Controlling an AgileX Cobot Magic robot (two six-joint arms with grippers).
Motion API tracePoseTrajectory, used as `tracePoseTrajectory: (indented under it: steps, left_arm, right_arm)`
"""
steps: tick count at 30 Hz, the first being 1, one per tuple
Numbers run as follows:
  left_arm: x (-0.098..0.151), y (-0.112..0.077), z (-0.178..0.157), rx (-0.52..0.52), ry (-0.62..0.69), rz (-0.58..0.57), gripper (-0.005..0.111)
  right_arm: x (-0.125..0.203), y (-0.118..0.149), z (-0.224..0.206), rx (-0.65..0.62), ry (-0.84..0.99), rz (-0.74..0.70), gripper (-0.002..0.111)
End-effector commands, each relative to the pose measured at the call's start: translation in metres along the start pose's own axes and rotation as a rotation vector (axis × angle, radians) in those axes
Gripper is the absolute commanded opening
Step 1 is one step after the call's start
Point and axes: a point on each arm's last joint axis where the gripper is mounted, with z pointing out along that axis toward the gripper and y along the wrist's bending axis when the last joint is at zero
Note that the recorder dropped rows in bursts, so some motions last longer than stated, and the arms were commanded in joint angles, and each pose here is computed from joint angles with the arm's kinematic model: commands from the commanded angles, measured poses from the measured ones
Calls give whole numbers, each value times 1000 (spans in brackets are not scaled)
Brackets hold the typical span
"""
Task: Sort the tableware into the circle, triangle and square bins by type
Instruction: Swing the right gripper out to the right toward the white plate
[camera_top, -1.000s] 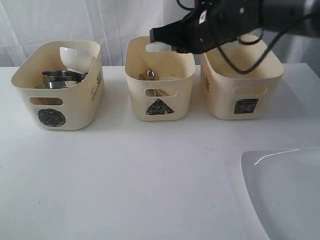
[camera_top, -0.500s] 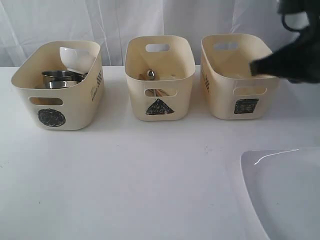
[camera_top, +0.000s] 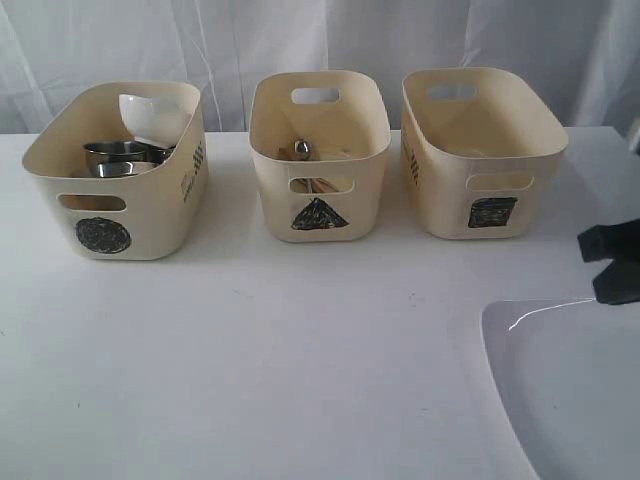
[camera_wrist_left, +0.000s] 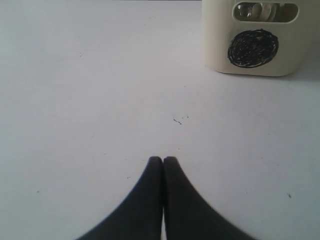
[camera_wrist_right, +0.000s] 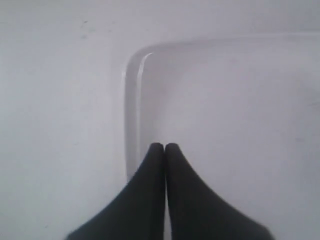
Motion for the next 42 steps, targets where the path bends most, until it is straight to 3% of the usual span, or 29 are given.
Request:
tracePoseTrajectory:
  steps: [1,4,10,17,19,23,27,32,36,42]
  left_arm:
    - [1,-1,0,8,-5,-8,0]
    - [1,-1,0,8,-5,-8,0]
    - [1,-1,0,8,-5,-8,0]
    - [1,-1,0,8,-5,-8,0]
    - [1,-1,0,8,-5,-8,0]
    - [1,-1,0,8,-5,-8,0]
    - [1,-1,0,8,-5,-8,0]
    - [1,-1,0,8,-5,-8,0]
    - [1,-1,0,8,-5,-8,0]
    - [1,-1,0,8,-5,-8,0]
  right_arm:
    - [-28,-23,12,-188,87,72,0]
    - [-37,-42,19,-239,139,84,0]
    - [-38,-66,37,-150,162,46,4]
    - [-31,-79,44,-57,239,-59,43]
    - [-35,-83,47,-25,201,-67,48]
    - [-45,-95,53,87,96,-76,48]
    - [-48,-106,62,146,119,-58,51]
    - [-50,-121,85,145,208,-41,67]
    - [-54,-129,100,120,266,-36,68]
    - [-71,-133,94,155,201,-55,68]
